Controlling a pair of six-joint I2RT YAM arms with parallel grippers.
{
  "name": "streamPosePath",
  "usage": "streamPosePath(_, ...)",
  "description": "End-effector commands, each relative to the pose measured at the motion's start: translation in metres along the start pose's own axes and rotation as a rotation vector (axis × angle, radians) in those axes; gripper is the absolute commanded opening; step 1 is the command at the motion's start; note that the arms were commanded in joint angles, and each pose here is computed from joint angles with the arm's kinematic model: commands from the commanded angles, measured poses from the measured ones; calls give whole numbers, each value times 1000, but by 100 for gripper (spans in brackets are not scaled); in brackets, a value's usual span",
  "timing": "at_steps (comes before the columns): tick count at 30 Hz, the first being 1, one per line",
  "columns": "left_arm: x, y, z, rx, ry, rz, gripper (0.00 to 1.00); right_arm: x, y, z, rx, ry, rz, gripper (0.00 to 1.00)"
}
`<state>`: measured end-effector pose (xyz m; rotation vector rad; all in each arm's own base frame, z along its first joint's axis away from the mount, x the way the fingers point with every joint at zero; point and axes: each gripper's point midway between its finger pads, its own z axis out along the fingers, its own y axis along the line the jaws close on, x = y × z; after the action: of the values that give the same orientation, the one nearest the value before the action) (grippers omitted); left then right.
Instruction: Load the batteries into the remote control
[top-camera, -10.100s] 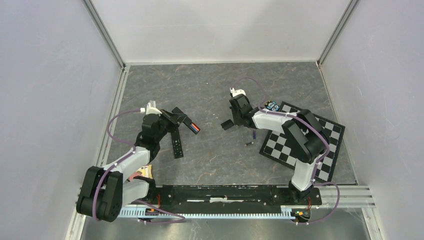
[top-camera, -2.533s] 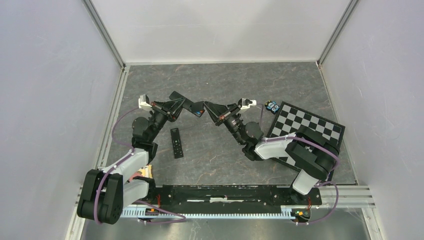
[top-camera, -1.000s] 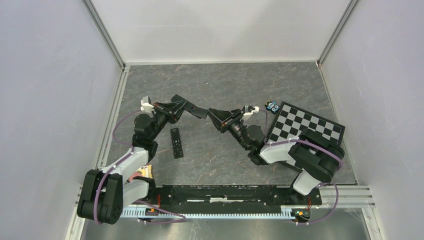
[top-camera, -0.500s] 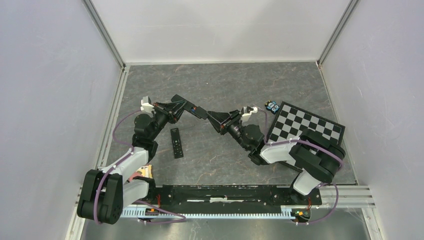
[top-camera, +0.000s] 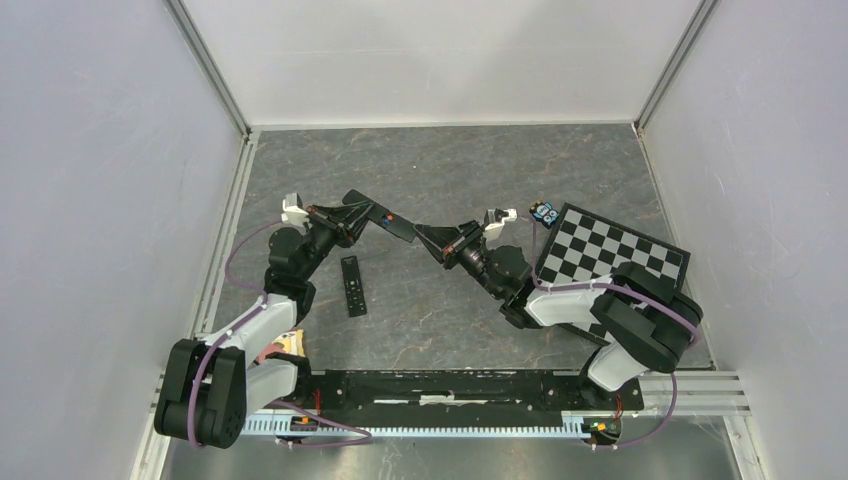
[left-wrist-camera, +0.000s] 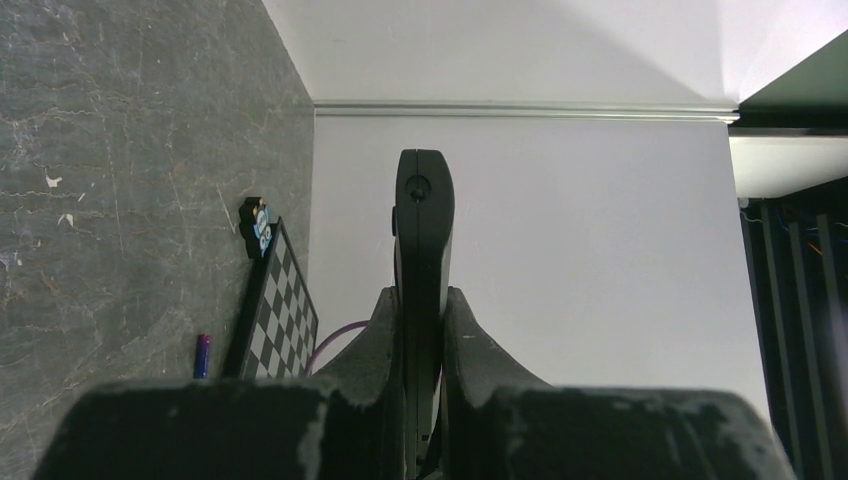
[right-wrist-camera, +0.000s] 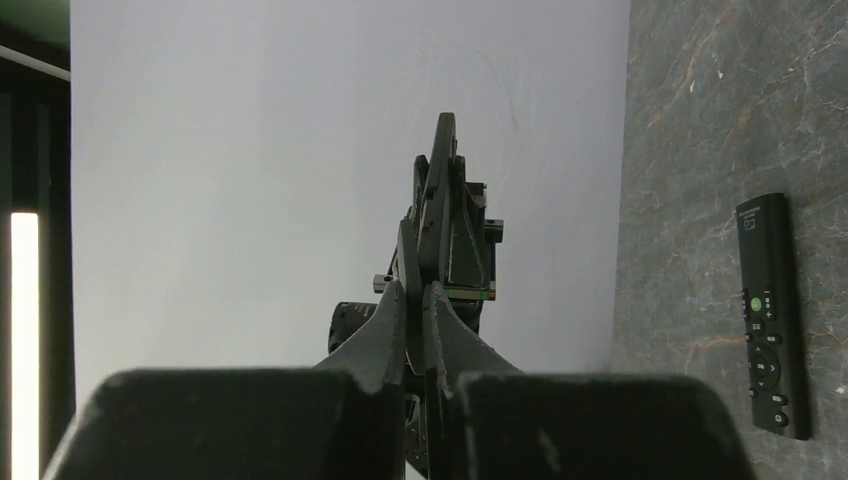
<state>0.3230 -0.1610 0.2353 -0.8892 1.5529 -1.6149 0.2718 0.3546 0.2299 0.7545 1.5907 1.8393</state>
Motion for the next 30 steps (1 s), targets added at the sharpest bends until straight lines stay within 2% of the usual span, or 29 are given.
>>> streamPosePath(1,6,-31,2,95,36,71,2,1,19,2,-39,16,-36,0)
streamPosePath(16,13,-59,-8,277,38,306,2,-6,47,10,-128,-30,52,0)
streamPosePath(30,10,-67,-7,309,18,330,2,-1,37,19,-40,-22,-15,0)
